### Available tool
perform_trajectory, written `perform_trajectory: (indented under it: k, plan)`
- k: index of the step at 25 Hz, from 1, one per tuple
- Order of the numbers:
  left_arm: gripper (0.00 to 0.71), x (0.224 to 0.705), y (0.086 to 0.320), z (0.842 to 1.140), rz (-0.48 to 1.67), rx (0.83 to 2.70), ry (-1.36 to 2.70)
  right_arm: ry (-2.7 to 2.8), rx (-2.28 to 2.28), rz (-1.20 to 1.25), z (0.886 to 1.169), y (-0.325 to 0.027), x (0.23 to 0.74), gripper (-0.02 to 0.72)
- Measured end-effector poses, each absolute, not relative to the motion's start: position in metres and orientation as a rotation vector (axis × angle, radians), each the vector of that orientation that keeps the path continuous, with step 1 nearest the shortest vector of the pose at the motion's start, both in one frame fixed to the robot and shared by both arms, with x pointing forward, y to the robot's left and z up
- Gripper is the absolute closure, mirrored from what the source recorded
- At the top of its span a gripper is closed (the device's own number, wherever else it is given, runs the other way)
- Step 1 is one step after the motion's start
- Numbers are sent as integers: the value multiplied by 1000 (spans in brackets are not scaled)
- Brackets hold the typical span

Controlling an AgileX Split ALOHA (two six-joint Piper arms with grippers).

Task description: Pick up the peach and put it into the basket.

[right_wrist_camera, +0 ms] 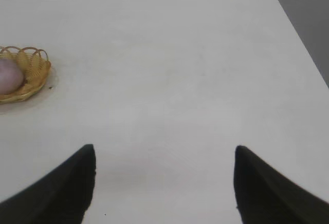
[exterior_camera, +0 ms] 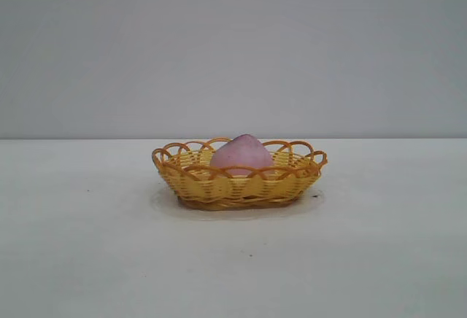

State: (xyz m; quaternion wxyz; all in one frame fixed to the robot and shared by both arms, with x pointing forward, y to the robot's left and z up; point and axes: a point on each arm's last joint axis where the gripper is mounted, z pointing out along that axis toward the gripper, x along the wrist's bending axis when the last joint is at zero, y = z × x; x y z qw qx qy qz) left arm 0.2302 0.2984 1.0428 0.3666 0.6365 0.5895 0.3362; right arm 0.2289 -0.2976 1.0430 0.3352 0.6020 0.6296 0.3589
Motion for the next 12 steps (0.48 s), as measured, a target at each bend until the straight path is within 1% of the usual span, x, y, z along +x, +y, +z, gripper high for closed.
perform_trajectory:
  k: [12]
  plan:
    - [263, 230, 298, 1043, 892, 1602, 1564, 1642, 1571, 936, 1043, -298, 229, 218]
